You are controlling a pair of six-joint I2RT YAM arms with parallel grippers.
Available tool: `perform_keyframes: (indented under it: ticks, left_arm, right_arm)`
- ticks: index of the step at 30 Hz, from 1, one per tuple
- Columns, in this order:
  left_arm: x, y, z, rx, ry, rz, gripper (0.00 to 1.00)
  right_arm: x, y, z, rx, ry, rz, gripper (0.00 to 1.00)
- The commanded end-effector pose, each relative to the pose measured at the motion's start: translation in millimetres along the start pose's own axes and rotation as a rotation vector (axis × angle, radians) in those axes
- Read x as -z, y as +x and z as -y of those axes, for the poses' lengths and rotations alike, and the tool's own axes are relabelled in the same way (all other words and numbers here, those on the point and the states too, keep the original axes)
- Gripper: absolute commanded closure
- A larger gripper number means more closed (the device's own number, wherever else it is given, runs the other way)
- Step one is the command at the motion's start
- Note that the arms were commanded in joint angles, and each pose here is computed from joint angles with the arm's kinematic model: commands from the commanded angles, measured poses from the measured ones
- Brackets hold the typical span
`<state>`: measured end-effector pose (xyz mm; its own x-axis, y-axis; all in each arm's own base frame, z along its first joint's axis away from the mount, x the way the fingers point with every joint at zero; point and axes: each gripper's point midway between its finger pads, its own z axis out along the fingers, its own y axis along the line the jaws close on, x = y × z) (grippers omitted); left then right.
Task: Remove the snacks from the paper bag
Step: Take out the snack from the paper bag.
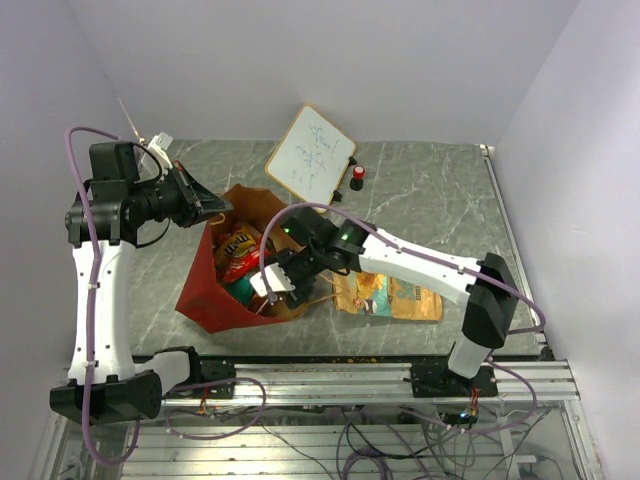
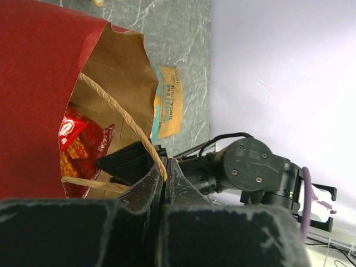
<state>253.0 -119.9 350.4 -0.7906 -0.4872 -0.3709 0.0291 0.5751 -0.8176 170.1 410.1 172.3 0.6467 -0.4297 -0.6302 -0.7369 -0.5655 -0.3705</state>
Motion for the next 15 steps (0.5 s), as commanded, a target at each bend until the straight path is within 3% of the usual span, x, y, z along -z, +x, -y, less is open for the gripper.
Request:
perform_keyframes:
  ticks: [1, 9, 15]
  left_arm:
    - [5, -2, 7, -0.049, 0.0, 0.001, 0.93]
    - [4, 2, 5, -0.039, 0.009, -0.009, 0.93]
    - [5, 5, 3, -0.03, 0.004, -0.009, 0.93]
  right_arm:
    - [-9, -1, 0, 0.085, -0.047, -0.009, 0.38]
    - [-31, 8, -5, 0.118, -0.071, -0.045, 0.5]
    - [-32, 11, 1, 0.123, -0.034, -0.091, 0.84]
